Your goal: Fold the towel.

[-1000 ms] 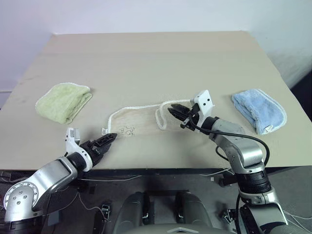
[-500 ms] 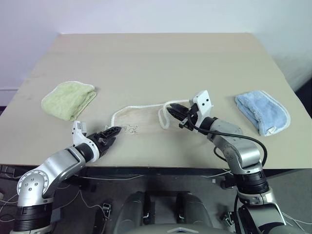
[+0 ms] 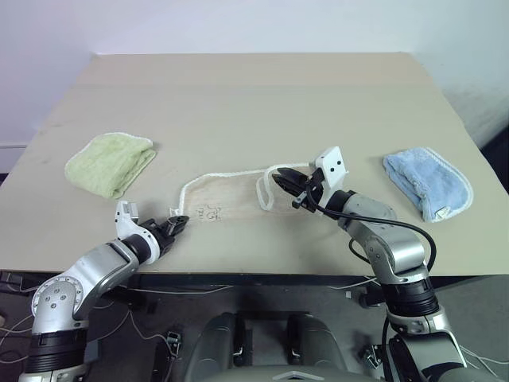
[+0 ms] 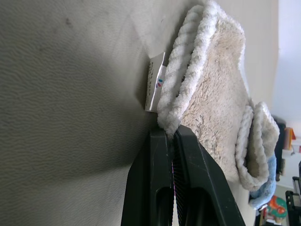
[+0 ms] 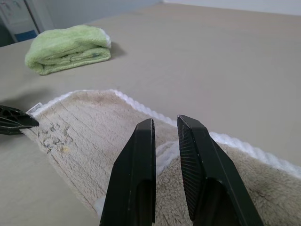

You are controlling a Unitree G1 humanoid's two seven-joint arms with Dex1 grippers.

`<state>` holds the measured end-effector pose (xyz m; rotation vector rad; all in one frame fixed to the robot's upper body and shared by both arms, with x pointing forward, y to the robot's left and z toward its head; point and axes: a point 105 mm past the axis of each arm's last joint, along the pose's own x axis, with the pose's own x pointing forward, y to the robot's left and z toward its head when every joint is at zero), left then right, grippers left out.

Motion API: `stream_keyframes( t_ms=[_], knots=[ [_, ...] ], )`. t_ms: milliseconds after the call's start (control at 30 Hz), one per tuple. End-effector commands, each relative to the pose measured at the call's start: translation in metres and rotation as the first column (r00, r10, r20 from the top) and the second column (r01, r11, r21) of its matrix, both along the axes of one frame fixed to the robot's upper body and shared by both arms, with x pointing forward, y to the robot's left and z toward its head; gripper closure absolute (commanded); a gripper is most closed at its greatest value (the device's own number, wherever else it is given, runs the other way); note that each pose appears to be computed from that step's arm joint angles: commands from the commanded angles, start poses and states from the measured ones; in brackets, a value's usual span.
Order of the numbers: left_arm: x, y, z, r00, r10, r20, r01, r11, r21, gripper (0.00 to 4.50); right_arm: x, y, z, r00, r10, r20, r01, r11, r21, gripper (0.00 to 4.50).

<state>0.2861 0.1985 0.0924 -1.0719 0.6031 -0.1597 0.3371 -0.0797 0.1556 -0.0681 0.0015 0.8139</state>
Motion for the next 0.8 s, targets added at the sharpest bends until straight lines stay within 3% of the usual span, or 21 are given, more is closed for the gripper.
stream_keyframes(
  t_ms=[33,267,533,700,800],
  knots=[
    [0.003,0.018,0.032,0.991,0.052,0.12,-0.053,0.999,0.005,4.43,-0.003,0.002,0.013,0.999,0.015,0.052,-0.015,1.0,0.011,3.72],
    [0.014,0.027,0.063,0.974,0.049,0.222,-0.064,0.996,0.06,4.43,0.0,0.008,0.013,0.998,0.031,0.052,-0.032,0.999,0.018,3.72],
    [0.022,0.015,0.083,0.93,-0.163,0.329,0.063,0.953,0.295,4.43,0.002,0.006,0.019,0.997,0.023,0.067,-0.025,0.999,0.023,3.72],
    [0.024,-0.018,0.104,0.822,-0.392,0.414,0.203,0.88,0.429,4.43,0.005,-0.005,0.022,0.997,-0.012,0.078,0.011,1.0,0.017,3.72],
    [0.02,-0.054,0.116,0.692,-0.552,0.465,0.322,0.813,0.486,4.43,0.009,-0.015,0.024,0.995,-0.045,0.088,0.045,0.999,0.011,3.72]
  ],
)
